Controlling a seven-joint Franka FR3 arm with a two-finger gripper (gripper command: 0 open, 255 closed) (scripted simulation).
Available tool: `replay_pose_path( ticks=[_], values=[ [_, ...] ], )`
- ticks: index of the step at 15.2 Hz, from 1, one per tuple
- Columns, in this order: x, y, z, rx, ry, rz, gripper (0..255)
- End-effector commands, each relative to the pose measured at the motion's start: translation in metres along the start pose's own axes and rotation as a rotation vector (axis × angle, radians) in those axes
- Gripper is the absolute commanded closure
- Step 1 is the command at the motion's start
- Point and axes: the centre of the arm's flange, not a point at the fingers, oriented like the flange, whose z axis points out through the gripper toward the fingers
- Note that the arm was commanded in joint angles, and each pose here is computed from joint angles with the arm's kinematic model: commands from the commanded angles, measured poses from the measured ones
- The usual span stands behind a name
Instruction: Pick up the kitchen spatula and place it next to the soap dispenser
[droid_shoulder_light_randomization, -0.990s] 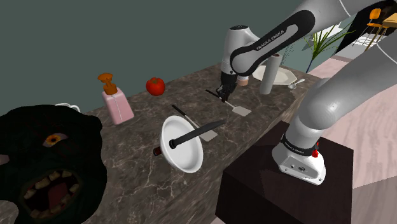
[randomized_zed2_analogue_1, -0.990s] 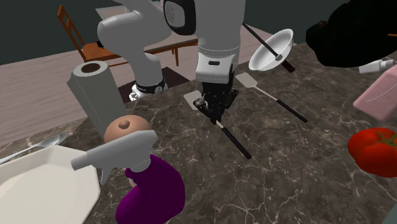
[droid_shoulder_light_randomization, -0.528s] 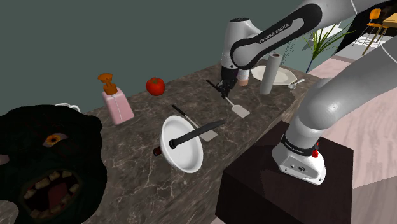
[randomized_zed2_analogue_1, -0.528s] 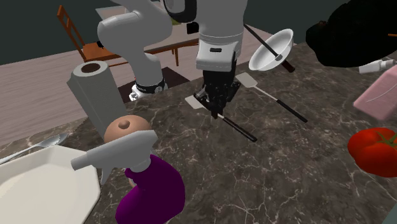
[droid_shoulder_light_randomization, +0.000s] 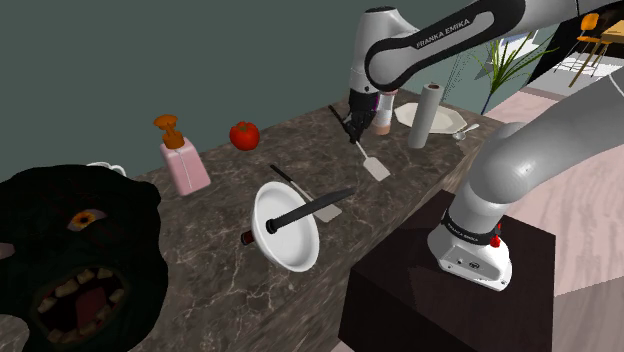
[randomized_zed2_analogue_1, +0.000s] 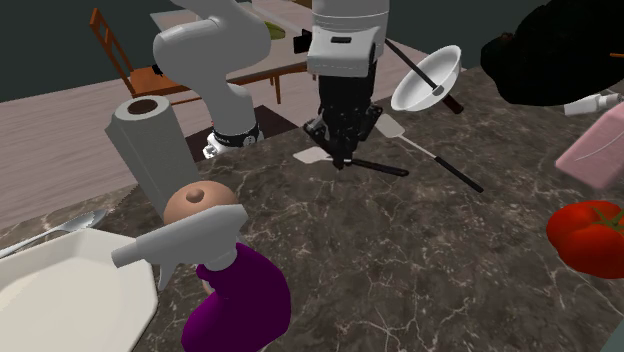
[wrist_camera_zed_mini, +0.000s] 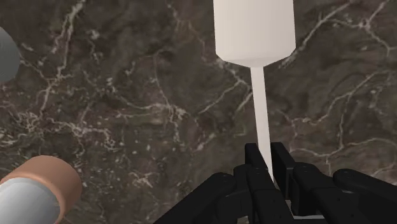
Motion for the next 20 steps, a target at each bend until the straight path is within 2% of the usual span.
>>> replay_pose_path(
  ticks=[1,20],
  values=[
    [0.000,0.001,-0.012,0.000,-0.001,0.000,255],
    [0.007,0.000,-0.113,0.000,-0.001,0.000,255]
  ],
)
